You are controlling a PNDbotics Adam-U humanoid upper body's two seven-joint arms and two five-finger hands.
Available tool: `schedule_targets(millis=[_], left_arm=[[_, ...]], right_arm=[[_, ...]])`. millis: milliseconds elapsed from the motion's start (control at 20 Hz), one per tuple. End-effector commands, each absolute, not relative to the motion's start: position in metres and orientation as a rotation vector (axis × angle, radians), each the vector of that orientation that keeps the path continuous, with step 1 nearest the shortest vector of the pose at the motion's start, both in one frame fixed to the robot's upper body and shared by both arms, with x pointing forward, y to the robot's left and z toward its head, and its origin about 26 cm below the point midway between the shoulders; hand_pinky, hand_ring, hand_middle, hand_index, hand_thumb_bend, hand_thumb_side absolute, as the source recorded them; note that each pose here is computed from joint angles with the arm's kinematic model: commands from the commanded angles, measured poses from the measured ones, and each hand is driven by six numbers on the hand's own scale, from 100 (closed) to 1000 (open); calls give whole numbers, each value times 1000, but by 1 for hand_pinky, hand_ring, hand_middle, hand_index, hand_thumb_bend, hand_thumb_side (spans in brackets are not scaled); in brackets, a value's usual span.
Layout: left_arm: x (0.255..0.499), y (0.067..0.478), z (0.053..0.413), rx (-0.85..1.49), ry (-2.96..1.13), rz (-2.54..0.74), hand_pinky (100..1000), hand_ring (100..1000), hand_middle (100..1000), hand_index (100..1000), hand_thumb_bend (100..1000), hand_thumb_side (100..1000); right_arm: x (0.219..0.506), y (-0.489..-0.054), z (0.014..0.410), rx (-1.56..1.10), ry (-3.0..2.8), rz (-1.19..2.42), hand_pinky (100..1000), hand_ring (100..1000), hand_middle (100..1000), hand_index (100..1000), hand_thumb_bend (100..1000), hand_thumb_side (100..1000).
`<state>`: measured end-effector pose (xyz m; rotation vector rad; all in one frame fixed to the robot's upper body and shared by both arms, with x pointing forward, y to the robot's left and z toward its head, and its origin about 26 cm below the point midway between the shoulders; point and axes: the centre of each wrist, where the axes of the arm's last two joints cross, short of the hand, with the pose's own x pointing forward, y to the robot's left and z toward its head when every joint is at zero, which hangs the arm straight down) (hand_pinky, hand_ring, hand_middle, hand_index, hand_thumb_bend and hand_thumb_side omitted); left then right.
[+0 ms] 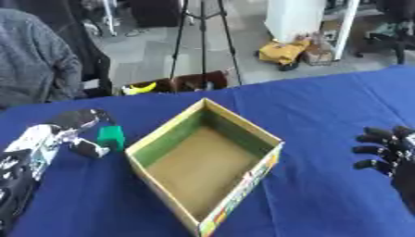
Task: Pick up objects on the table and place them in the box.
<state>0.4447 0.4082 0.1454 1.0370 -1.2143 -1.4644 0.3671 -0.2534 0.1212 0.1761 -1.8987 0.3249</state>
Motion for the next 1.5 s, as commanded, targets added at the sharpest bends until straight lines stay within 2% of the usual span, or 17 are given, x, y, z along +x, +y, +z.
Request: schedule_targets(millis=[50,200,250,300,350,400,450,500,550,600,700,800,1100,1350,1500], left_arm=[[444,413,151,1042,-1204,-1456,788,779,759,831,283,331],[444,413,148,1027,-1199,-1453,717,702,691,796,258,326],[444,412,147,1025,-1197,-1452,717,702,691,796,258,326],[444,412,146,1022,-1195,-1450,667,639,641,772,239,323],[444,412,145,1020,-1194,-1448,667,639,641,772,236,325],[444,412,145,1018,-1194,-1445,611,575,589,736,212,322],[444,412,144,1016,-1195,-1442,611,575,589,736,212,322],[444,411,144,1015,-1201,-1436,549,518,540,696,182,316],[444,410,144,1016,-1211,-1427,525,499,526,683,175,314],[444,409,144,1019,-1227,-1414,456,436,465,628,143,302],[444,408,145,1034,-1268,-1387,400,378,412,578,103,290],[445,406,149,1054,-1319,-1352,358,336,373,552,100,286],[445,397,172,1079,-1475,-1261,302,262,293,542,100,295],[444,383,210,1083,-1611,-1234,305,257,283,538,100,288],[442,357,241,1046,-1778,-1232,310,263,288,542,100,285]], right_arm=[[368,-257,134,161,-1935,349,571,718,719,833,100,1000],[368,-257,134,161,-1934,347,571,718,719,833,100,1000],[368,-257,134,161,-1934,347,571,718,719,833,100,1000],[368,-257,134,161,-1934,347,571,718,719,833,100,1000],[368,-257,134,161,-1934,346,571,718,719,833,100,1000],[368,-257,134,161,-1934,346,571,718,719,833,100,1000],[368,-257,134,161,-1934,345,571,718,719,833,100,1000],[368,-257,134,161,-1934,344,572,718,719,833,100,1000],[368,-257,133,162,-1934,343,572,718,719,833,100,1000],[368,-257,133,162,-1934,343,572,718,719,833,100,1000],[368,-257,133,162,-1934,341,572,718,719,833,100,1000],[368,-257,133,161,-1934,339,572,718,719,833,100,1000],[368,-259,131,160,-1932,328,573,719,719,833,100,1000],[367,-259,129,161,-1927,322,573,719,719,833,100,1000],[366,-260,126,162,-1920,319,573,718,719,833,100,1000]])
